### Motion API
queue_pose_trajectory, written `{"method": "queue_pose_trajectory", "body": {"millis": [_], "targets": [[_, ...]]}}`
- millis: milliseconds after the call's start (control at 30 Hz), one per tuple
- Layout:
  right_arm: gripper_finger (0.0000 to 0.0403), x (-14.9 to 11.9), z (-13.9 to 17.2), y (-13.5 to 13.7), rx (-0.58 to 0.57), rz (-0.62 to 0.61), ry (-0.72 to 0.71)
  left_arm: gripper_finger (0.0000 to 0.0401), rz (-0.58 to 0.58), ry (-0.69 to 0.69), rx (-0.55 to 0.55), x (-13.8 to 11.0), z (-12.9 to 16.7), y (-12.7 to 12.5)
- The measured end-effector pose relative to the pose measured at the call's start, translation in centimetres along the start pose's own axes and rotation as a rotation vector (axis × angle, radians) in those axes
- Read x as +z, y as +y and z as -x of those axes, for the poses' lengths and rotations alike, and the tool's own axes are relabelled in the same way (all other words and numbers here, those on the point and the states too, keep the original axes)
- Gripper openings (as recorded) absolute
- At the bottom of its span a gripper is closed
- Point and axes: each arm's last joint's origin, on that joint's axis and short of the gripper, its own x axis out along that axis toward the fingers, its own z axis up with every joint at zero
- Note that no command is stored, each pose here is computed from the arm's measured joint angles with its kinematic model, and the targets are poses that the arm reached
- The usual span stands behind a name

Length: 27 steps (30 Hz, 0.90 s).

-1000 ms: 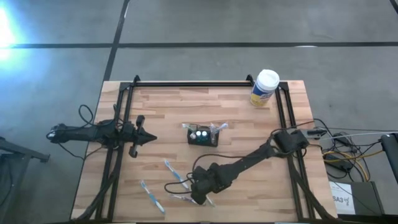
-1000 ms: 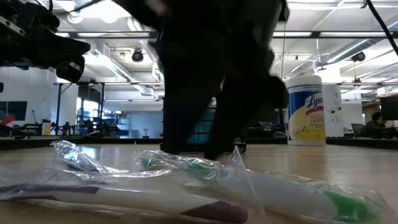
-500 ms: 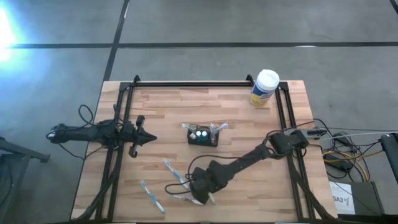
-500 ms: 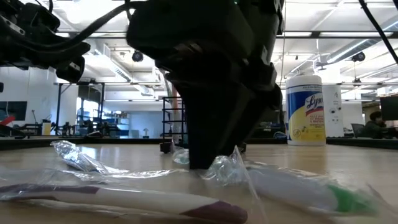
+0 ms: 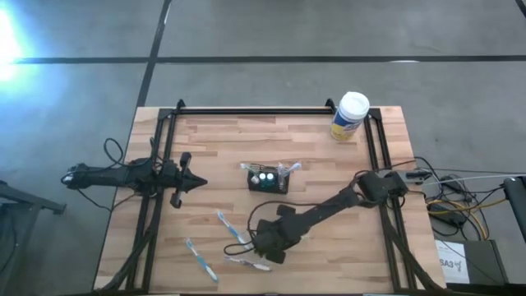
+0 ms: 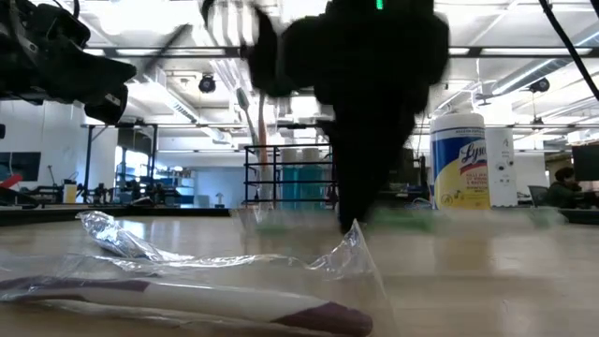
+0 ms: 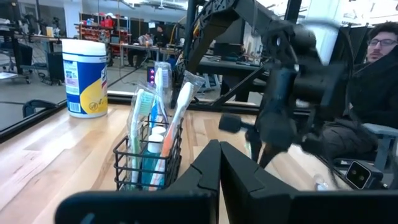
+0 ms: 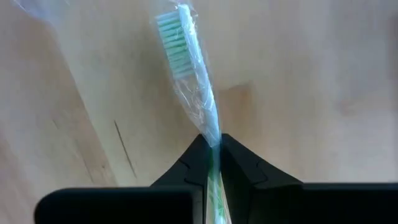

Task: Pick & Place toothbrushing station
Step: Put the green toothbrush into the black mesh organizer

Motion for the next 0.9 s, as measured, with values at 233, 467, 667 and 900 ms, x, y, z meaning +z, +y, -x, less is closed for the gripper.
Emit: {"method": "queue_pose_trajectory", "body": {"millis": [233, 467, 667, 900], "targets": [[0.002, -1.6, 9.0, -1.2, -0.093, 0.066, -0.32, 0.0007, 0.005, -0.006, 0.0, 0.1, 0.0, 0.0], [0.0019, -5.5, 14.4, -5.8, -0.094, 0.075, -0.689, 0.0007, 0.003, -0.007, 0.0, 0.1, 0.0, 0.0], [0.0018, -9.1, 13.7, -9.8, 0.092, 0.215, -1.053, 0.0007, -0.043, -0.011, 0.011, 0.1, 0.0, 0.0], [0.0018, -13.2, 12.9, -16.3, 0.137, 0.209, -1.293, 0.0007, -0.079, -0.017, 0.011, 0.1, 0.0, 0.0]]}}
